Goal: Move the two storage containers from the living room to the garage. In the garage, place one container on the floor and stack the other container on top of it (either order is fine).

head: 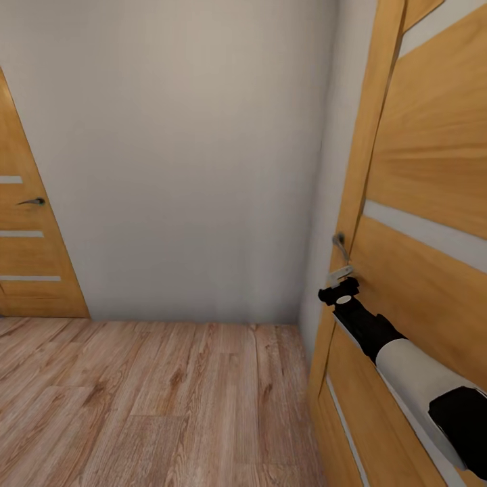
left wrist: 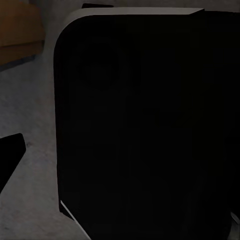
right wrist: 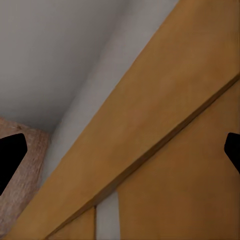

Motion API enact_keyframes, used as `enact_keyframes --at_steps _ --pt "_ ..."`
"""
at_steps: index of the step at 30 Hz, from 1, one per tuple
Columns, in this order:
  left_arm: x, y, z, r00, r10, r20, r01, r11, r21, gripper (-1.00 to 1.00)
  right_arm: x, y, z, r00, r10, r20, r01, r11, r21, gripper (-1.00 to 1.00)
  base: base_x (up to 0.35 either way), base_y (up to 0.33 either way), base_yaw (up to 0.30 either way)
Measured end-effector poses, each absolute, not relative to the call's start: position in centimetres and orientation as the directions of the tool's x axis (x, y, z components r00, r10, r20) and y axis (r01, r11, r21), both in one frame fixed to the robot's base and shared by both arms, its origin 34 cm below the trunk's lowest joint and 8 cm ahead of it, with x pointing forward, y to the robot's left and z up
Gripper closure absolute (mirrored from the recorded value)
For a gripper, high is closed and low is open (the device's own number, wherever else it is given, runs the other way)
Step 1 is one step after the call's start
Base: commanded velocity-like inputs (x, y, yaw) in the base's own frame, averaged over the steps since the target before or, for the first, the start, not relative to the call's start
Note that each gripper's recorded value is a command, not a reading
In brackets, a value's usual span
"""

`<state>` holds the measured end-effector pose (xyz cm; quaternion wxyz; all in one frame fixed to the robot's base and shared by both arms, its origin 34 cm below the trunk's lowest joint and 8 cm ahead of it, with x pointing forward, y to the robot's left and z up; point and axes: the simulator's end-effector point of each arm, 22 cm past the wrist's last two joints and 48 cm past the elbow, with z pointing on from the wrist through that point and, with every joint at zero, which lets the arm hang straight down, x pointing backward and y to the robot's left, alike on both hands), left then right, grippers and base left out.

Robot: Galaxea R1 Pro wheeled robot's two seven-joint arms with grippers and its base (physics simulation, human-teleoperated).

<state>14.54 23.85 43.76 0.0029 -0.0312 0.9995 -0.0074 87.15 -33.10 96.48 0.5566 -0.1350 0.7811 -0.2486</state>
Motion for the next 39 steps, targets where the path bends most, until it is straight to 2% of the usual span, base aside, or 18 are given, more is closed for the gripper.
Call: enact_keyframes --at_steps 28,33,39 --pt "14.5 23.9 43.8 -0.998 -0.062 -0.005 -0.062 0.998 -0.015 -1.0 87.1 -33.6 96.8 -0.351 -0.446 -0.823 0.084 0.861 -0.502 -1.0 0.0 0.0 0.0" --pt "14.5 23.9 43.8 -0.998 -0.062 -0.005 -0.062 0.998 -0.015 -1.0 87.4 -27.8 96.0 -0.336 -0.431 -0.838 0.029 0.884 -0.466 -1.0 0.0 0.0 0.0" --pt "14.5 23.9 43.8 -0.998 -0.062 -0.005 -0.062 0.998 -0.015 -1.0 86.8 -25.3 93.0 -0.378 -0.424 -0.823 -0.015 0.891 -0.453 -1.0 0.0 0.0 0.0"
